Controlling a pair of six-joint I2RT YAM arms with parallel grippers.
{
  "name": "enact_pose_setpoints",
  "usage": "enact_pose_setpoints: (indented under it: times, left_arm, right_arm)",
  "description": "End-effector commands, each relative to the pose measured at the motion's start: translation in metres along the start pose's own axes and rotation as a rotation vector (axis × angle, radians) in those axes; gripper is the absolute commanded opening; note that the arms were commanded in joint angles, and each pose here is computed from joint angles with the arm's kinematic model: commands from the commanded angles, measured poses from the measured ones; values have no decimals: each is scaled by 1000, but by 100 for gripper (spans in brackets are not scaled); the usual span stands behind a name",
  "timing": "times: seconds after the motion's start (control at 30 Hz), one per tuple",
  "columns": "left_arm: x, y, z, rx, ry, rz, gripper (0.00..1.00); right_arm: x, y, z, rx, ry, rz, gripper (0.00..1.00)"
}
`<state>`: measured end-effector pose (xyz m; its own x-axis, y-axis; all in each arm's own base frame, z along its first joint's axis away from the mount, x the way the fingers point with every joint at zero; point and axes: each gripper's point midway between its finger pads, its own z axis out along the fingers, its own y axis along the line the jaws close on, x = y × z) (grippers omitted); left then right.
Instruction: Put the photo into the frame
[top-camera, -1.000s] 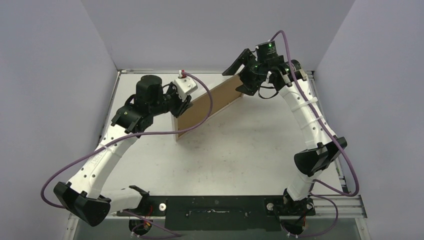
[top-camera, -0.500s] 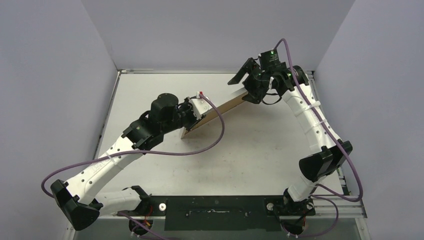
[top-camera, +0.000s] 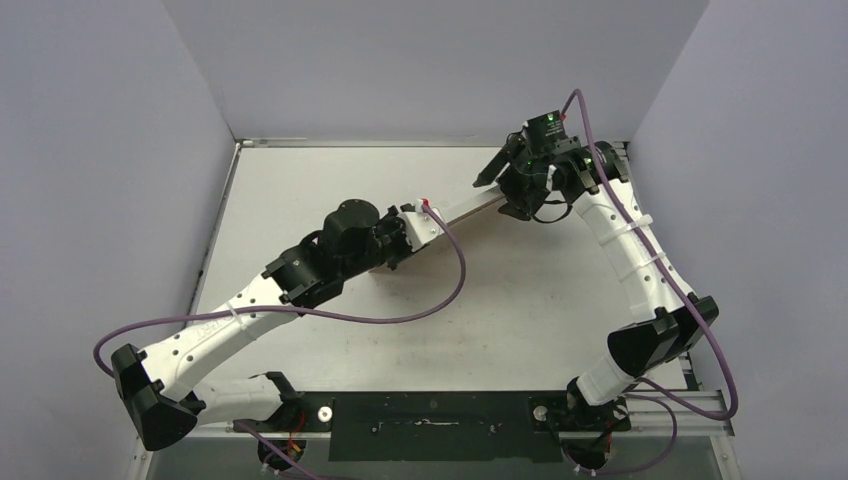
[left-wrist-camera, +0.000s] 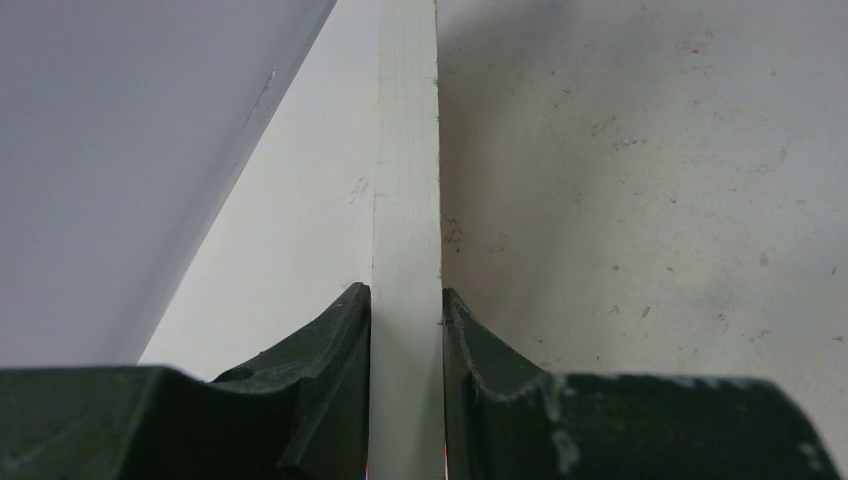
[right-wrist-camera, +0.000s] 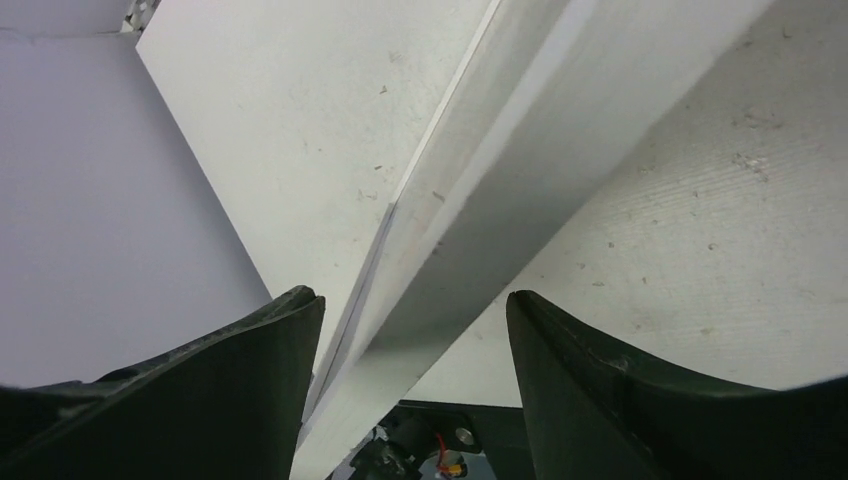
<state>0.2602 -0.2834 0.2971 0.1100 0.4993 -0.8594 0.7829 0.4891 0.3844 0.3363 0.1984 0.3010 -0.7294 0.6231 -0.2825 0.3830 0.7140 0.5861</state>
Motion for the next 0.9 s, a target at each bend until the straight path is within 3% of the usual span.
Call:
enact_pose_setpoints:
  times: [0.0, 0.17, 0.4, 0.47, 0.53, 0.57, 0.73, 0.87]
  left_arm:
    - [-28, 9, 1, -49, -105, -38, 0]
    - [-30, 5, 0, -39, -112, -47, 0]
    - [-27, -1, -3, -16, -115, -63, 0]
    - [-26, -1, -5, -20, -108, -86, 18]
    - [-27, 4, -6, -49, -93, -142, 58]
    - [-28, 7, -6, -62, -82, -171, 67]
    - [-34, 7, 1, -49, -42, -233, 80]
    - [-55, 3, 1, -9, -124, -313, 85]
  right_arm:
    - [-4, -15, -24, 26, -70, 48, 64]
    - [-4, -18, -15, 26, -87, 86, 52]
    - [-10, -13, -1, -32, -136, 147, 28]
    - [-11, -14, 1, -29, -138, 141, 23]
    - [-13, -14, 0, -28, -142, 129, 19]
    - [-14, -14, 0, -31, -144, 123, 19]
    - [-26, -9, 13, -102, -126, 89, 19]
    - [-46, -2, 21, -152, -116, -10, 16]
